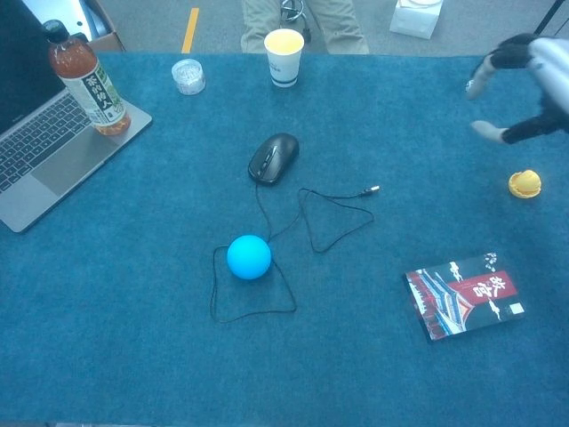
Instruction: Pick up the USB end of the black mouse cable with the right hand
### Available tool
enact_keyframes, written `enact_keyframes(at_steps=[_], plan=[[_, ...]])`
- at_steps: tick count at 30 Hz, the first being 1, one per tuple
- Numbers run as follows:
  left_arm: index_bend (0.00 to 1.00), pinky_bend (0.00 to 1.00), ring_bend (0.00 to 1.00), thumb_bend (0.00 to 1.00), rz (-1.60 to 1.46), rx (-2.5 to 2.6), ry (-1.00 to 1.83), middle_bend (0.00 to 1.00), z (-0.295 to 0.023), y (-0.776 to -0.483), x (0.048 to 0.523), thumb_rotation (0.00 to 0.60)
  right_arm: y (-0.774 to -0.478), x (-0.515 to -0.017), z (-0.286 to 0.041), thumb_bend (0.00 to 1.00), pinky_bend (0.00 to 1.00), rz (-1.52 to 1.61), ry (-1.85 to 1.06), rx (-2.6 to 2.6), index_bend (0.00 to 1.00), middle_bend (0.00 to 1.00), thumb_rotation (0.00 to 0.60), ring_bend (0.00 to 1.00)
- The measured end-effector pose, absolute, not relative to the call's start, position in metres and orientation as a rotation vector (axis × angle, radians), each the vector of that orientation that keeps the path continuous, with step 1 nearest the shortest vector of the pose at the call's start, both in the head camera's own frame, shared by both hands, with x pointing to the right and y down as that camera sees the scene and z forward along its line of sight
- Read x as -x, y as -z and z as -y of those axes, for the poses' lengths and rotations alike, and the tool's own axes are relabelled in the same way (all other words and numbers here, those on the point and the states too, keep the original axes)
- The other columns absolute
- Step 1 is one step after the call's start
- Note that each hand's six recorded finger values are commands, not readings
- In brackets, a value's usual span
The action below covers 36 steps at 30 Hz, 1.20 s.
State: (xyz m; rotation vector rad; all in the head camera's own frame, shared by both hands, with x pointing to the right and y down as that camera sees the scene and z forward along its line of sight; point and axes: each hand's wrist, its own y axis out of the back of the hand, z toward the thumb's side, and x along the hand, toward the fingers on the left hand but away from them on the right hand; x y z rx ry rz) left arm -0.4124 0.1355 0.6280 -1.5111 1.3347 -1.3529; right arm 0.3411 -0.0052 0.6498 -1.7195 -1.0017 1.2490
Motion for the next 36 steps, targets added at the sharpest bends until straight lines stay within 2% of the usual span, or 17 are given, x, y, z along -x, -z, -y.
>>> enact_keyframes(at_steps=[7,20,36], plan=[[0.24,0.09,0.16,0.15,-1.346,1.508,1.36,0.17,-0.138,-0.628,0.417,0.6,-0.674,-0.304,0.013,0.25,0.1,0.868,-1.27,1.752,0.5,0.31,0.6,0.11],[0.24,0.09,0.16,0.15,-1.357,1.511,1.373,0.17,-0.14,-0.632,0.424,0.6,-0.733,-0.271,0.0,0.25,0.1,0.636,-1.35,1.681,0.51,0.3,0.6,0.12],[0.24,0.09,0.16,0.15,-1.364,1.512,1.383,0.17,-0.141,-0.635,0.429,0.6,-0.773,-0.248,-0.005,0.25,0.1,0.492,-1.399,1.652,0.51,0.29,0.6,0.12]])
